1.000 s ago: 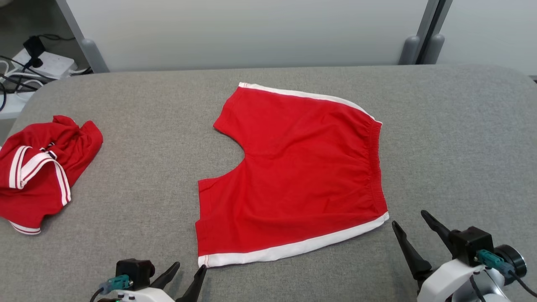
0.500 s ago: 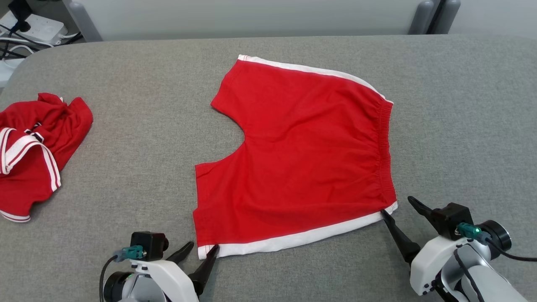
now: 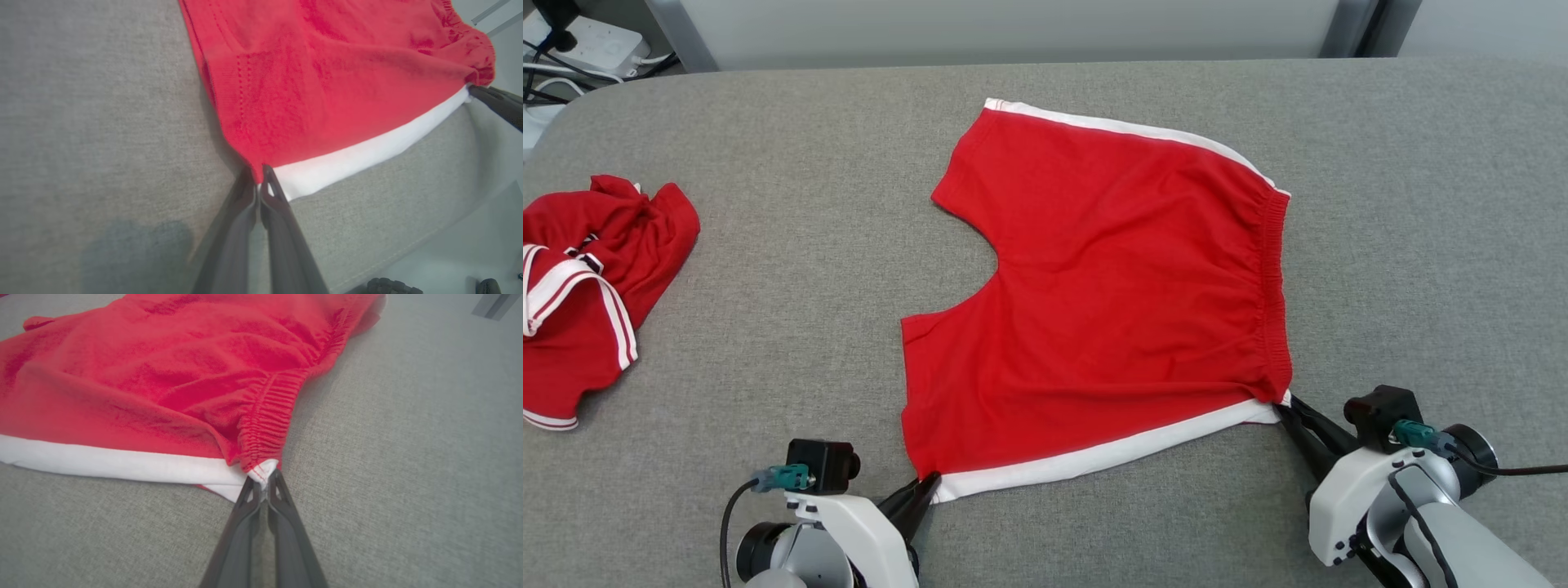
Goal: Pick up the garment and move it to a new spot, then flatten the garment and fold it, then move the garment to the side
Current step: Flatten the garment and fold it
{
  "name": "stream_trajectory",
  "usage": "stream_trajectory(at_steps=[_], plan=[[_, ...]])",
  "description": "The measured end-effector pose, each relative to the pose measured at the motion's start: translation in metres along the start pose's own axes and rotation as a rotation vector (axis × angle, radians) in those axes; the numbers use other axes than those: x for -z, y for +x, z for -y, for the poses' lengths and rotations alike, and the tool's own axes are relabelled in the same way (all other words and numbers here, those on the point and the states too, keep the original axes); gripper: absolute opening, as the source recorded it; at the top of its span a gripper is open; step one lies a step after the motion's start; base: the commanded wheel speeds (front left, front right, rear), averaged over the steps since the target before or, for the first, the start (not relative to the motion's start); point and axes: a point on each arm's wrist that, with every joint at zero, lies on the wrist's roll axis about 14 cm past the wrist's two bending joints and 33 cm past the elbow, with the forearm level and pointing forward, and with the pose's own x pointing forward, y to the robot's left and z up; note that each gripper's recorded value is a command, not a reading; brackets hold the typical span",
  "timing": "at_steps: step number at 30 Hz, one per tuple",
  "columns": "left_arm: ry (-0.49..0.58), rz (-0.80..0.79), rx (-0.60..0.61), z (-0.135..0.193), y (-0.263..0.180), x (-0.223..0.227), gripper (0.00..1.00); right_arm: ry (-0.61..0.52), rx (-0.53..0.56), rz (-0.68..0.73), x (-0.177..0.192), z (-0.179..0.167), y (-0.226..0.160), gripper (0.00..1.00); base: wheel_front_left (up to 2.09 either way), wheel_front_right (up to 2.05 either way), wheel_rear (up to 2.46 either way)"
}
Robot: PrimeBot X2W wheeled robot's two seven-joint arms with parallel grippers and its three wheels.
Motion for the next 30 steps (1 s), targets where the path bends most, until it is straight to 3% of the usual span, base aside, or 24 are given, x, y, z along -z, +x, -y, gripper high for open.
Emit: stream_trajectory(at_steps=[6, 19, 26, 30], plan=[[-0.033, -0.012, 0.002, 0.003, -0.011, 0.012, 0.00, 0.034, 0.008, 0.016, 0.003, 0.001, -0.006, 0.00, 0.00, 0.00, 0.00], [-0.132, -0.036, -0.070, 0.001, -0.061, 0.035, 0.00, 0.179, 0.034, -0.018, 0.035, -0.016, -0.060, 0.00, 0.00, 0.00, 0.00], [-0.091, 0.007, -0.022, 0.009, -0.067, -0.002, 0.00, 0.223, 0.064, 0.032, 0.002, -0.009, -0.065, 0.00, 0.00, 0.00, 0.00], [-0.033, 0.059, 0.013, 0.010, -0.057, -0.045, 0.00, 0.273, 0.062, 0.075, -0.025, 0.000, -0.052, 0.00, 0.00, 0.00, 0.00]])
